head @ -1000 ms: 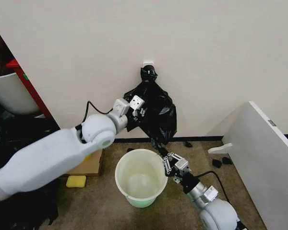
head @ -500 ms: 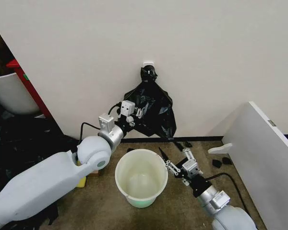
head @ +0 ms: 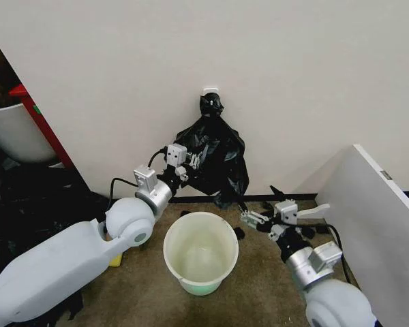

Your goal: Place the garbage bag over the trash bin.

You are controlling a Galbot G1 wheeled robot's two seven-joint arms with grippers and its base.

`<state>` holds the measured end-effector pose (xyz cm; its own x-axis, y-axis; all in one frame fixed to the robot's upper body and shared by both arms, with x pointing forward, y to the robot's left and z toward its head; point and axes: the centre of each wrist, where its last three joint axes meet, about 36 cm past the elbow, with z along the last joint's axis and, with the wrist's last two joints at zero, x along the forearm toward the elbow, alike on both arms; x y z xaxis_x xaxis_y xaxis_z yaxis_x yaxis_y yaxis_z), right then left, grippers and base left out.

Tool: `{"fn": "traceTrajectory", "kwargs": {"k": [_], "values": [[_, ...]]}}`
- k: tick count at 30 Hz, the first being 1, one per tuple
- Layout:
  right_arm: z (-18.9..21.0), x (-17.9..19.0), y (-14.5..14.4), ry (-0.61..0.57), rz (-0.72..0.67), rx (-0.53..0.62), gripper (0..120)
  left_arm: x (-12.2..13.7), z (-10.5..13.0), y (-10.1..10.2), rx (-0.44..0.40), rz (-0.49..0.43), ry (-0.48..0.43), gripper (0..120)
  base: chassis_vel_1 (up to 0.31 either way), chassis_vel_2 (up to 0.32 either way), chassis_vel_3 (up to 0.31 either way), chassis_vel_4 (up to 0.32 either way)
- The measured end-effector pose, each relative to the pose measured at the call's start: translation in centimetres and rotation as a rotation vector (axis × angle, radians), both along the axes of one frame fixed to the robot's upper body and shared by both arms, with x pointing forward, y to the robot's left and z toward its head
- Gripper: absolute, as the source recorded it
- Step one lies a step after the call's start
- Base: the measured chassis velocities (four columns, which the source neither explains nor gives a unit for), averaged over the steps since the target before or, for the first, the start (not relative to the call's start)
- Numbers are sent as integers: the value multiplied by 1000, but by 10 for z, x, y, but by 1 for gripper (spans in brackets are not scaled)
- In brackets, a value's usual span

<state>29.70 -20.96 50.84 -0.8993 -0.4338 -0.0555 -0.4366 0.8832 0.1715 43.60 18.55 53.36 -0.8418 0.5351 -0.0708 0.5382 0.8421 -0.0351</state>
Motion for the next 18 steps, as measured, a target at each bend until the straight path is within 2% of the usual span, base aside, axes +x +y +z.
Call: {"fn": "traceTrajectory", "kwargs": {"k": [5,15,18], "values": [[3,29,-3,7,39,-29,100,-3,-2,1,7,-2,-4,0,0,0,0,0],[-5,80,0,26,68,-158,100,-6,-9,-5,15,-29,6,0,0,0,0,0],[-8,92,2,32,64,-187,94,-7,-9,-3,20,-24,1,0,0,0,0,0]]}}
